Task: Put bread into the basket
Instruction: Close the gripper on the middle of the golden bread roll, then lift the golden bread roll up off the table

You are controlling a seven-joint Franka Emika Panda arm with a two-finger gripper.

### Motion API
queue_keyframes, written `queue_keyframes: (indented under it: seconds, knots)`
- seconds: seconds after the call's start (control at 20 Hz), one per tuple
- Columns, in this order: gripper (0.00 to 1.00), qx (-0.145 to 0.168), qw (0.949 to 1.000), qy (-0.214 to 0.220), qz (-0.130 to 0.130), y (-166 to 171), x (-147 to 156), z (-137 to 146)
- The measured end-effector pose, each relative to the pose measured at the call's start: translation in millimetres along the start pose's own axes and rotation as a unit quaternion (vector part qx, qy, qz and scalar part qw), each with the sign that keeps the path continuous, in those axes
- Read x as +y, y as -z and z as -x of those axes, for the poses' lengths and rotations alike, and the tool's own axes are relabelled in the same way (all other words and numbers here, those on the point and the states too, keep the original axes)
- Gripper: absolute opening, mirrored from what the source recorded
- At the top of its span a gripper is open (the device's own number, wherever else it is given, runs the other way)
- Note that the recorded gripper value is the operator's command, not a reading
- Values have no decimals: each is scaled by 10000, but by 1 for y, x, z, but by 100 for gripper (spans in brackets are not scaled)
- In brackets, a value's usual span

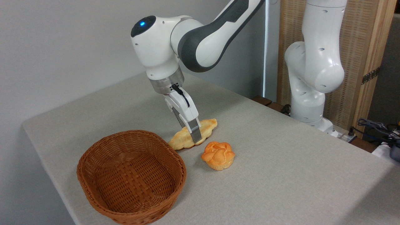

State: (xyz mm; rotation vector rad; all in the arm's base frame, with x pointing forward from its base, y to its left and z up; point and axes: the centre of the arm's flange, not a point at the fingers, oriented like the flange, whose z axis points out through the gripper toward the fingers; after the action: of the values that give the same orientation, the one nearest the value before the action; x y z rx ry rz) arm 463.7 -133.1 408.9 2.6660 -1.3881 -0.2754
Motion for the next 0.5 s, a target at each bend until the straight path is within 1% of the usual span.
queue_keyframes:
  seconds: [0.5]
  knots:
    - [51, 34, 10000, -4, -24, 4, 0, 0]
